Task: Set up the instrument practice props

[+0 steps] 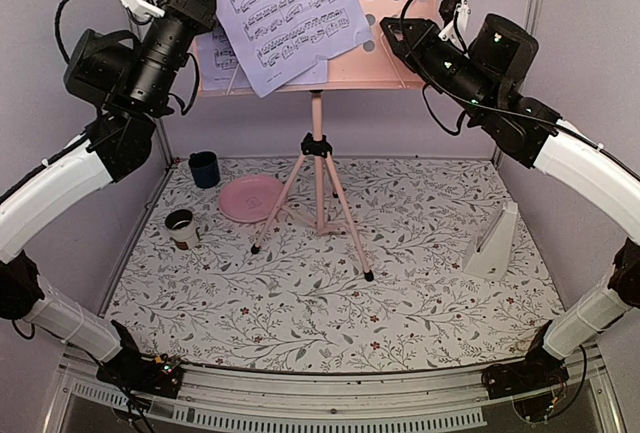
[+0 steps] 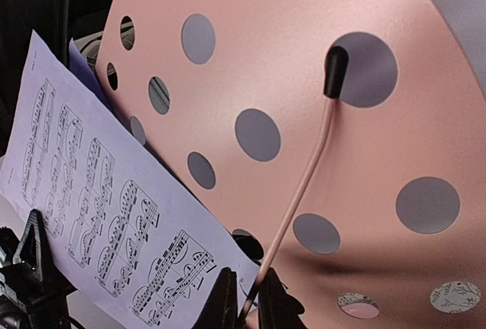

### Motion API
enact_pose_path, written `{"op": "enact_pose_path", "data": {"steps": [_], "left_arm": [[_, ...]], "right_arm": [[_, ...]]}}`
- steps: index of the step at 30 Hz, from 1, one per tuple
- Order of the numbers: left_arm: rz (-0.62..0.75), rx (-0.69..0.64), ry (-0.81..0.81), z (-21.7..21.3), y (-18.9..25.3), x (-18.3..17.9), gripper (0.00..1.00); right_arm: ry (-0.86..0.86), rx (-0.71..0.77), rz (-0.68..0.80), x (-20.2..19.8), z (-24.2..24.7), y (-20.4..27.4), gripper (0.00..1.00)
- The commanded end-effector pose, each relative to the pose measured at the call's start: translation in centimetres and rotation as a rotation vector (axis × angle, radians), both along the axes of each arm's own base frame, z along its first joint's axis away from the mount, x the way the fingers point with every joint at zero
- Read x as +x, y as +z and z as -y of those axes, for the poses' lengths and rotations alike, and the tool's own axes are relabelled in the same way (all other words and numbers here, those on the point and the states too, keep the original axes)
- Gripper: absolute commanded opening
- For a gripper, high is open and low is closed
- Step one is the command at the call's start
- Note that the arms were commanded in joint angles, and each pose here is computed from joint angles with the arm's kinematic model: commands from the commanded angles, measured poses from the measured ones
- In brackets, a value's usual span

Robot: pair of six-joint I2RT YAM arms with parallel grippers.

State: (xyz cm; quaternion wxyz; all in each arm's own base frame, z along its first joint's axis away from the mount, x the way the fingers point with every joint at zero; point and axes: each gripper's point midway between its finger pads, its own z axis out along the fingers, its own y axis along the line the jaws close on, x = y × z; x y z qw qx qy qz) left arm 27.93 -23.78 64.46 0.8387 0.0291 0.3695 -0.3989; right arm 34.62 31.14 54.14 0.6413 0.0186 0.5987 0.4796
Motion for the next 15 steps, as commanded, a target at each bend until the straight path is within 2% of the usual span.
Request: {"op": "enact_pose_path", "data": {"steps": [1, 3, 15], "left_arm": [[0.031, -0.006, 0.008, 0.1, 1.0, -0.5, 0.00], [0.030, -0.004, 0.015, 0.2, 0.9, -0.3, 0.00], [0.008, 0.010, 0.064, 0.8, 0.7, 1.2, 0.00]], "right_arm": [[0.009, -0.013, 0.020, -0.1, -0.3, -0.1, 0.04], [0.003, -0.030, 0.030, -0.1, -0.4, -0.1, 0.00], [-0.017, -0.033, -0.003, 0.5, -0.2, -1.7, 0.00]]}}
